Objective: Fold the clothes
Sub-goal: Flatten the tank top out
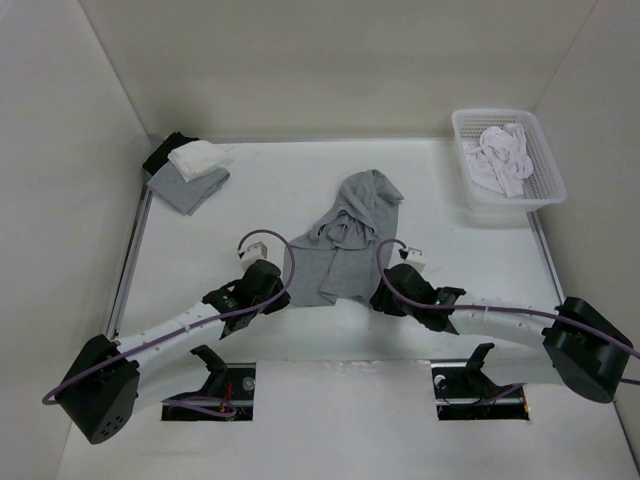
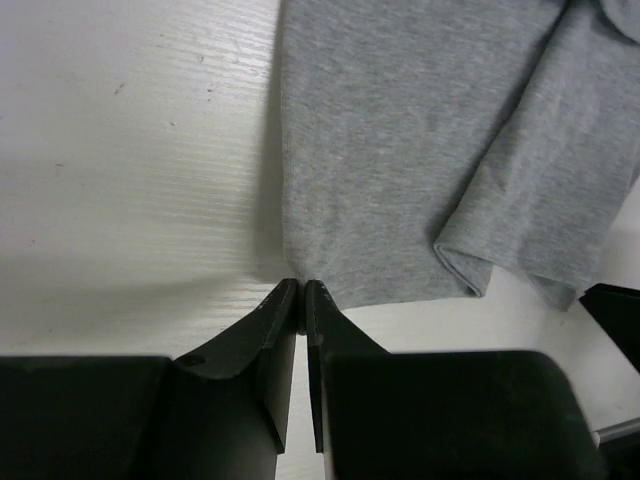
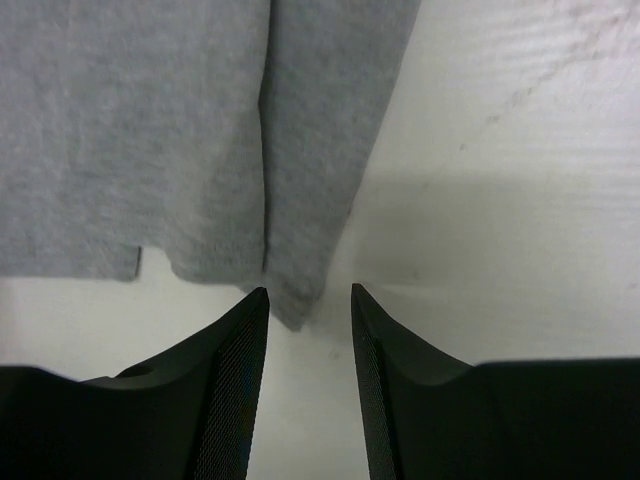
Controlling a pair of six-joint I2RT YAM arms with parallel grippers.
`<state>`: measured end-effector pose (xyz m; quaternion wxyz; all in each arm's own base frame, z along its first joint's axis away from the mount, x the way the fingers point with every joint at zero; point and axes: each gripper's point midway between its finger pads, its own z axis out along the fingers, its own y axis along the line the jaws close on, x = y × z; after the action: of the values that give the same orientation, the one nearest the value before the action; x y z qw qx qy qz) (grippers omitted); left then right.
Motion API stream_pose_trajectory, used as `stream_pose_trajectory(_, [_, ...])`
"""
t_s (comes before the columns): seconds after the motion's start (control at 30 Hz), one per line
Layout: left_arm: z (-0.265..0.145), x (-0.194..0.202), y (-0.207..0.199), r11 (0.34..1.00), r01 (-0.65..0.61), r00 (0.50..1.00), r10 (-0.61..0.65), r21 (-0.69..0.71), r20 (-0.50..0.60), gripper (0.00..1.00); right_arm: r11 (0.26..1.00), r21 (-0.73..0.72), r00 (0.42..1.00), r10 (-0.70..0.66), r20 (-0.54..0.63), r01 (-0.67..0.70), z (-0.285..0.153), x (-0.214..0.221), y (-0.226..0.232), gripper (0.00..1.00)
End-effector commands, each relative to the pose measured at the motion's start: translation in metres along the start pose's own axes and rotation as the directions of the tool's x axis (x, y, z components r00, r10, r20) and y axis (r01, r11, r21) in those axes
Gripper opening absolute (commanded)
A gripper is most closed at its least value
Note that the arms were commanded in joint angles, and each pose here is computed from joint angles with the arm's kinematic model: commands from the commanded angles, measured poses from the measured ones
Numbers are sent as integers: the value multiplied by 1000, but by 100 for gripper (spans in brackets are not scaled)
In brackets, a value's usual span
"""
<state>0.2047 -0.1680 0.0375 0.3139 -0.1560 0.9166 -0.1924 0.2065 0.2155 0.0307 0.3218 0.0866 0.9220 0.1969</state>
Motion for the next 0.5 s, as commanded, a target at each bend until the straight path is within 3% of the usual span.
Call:
stream_pose_trajectory(0.0, [-2,-4,-10,998,-25,999,23,60,34,7,998,37,999,43,-31,-42,-4,11,-2,43])
stream_pose_trajectory(0.13, [-3,-3,-12,996,-43,998,40,82,40,7,997,55,998,47,-51,-44,1,17,2,43])
stream_pose_trajectory(0.4, [-11,-4,-13,990,-68,996,60,123,62,7,986,152,995,76,-58,-66,11,21,-7,26])
stream_pose_trajectory(0.47, [-13,-6,-14,989,-65,996,56,133,69,7,982,176,996,73,-46,-64,8,18,-11,26])
